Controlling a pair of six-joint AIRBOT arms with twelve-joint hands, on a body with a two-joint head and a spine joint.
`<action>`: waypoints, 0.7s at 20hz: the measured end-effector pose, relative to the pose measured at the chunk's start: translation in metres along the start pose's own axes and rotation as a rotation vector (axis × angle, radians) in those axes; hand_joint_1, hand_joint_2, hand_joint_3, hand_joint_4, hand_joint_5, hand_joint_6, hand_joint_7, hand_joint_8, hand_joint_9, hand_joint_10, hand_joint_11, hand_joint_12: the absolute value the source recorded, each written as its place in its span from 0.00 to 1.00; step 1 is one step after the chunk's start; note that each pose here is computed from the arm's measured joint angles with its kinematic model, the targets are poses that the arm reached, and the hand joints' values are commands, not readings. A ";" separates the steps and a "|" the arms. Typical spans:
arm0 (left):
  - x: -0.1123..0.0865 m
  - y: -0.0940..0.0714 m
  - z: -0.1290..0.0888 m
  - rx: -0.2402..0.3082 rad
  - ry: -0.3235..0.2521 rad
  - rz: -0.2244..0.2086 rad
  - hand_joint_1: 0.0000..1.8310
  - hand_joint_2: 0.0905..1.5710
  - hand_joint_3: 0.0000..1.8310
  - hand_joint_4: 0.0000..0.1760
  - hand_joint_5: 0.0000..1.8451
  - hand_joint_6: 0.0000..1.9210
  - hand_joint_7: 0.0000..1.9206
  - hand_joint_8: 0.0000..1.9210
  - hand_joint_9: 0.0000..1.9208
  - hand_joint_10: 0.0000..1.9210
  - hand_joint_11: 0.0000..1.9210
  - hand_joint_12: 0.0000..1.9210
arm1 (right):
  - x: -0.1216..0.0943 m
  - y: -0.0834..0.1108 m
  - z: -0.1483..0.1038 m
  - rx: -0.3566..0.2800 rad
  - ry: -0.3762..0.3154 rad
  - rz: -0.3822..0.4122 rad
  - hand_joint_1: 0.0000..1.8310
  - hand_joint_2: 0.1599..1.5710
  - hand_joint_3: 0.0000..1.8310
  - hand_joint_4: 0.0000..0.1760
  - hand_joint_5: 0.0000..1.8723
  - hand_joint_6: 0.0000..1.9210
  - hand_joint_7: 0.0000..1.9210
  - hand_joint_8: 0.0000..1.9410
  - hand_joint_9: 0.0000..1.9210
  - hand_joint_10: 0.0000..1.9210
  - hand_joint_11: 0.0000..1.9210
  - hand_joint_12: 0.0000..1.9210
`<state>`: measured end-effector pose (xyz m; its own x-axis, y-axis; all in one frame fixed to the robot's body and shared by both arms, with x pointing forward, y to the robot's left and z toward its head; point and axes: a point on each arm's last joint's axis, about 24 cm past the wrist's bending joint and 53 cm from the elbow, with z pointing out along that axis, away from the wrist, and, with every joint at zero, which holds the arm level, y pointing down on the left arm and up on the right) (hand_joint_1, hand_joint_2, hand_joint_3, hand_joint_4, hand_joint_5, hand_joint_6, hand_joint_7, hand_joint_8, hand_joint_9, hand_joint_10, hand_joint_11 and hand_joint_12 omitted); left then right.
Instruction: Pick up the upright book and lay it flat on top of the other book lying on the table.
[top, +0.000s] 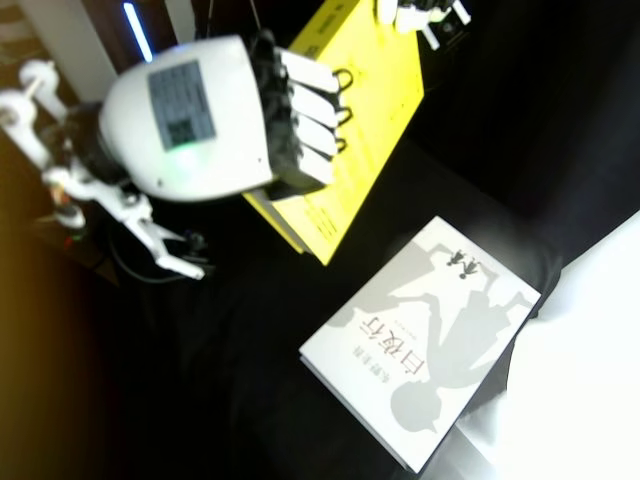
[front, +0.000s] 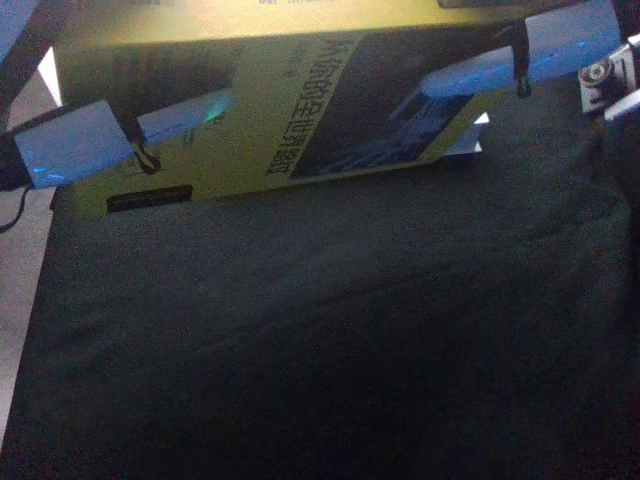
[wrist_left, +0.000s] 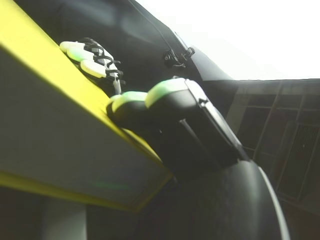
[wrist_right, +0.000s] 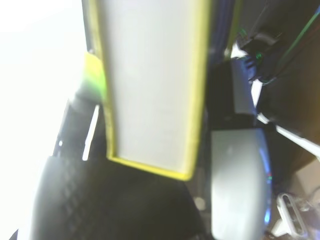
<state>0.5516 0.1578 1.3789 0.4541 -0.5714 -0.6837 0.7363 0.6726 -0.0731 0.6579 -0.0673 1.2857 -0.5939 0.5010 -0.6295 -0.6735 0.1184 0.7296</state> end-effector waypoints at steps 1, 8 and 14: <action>-0.002 0.000 0.000 0.001 -0.008 0.000 0.61 0.73 0.00 0.00 0.48 0.61 0.72 0.54 0.76 0.61 0.72 0.78 | -0.004 0.004 0.001 -0.008 -0.004 -0.009 0.61 0.74 0.00 0.00 0.43 0.65 0.78 1.00 0.87 1.00 0.89 1.00; -0.005 0.006 -0.012 -0.039 0.007 0.007 0.60 0.73 0.00 0.00 0.48 0.61 0.72 0.54 0.76 0.61 0.72 0.78 | -0.011 0.021 0.003 -0.038 -0.010 -0.042 0.60 0.76 0.00 0.00 0.40 0.70 0.59 0.86 0.69 0.91 0.70 0.99; 0.011 0.040 -0.046 -0.196 0.100 0.051 0.29 0.53 0.00 1.00 0.00 0.00 0.00 0.00 0.00 0.00 0.00 0.00 | -0.045 0.033 -0.008 -0.045 -0.088 -0.090 0.65 0.78 0.00 0.00 0.33 0.68 0.45 0.76 0.61 0.80 0.61 0.94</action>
<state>0.5630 0.2005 1.3348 0.4294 -0.4915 -0.7577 0.5974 0.7838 -0.1699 0.6584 -0.0926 1.3360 -0.4904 0.5635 -0.6648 -0.7427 0.1290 0.6571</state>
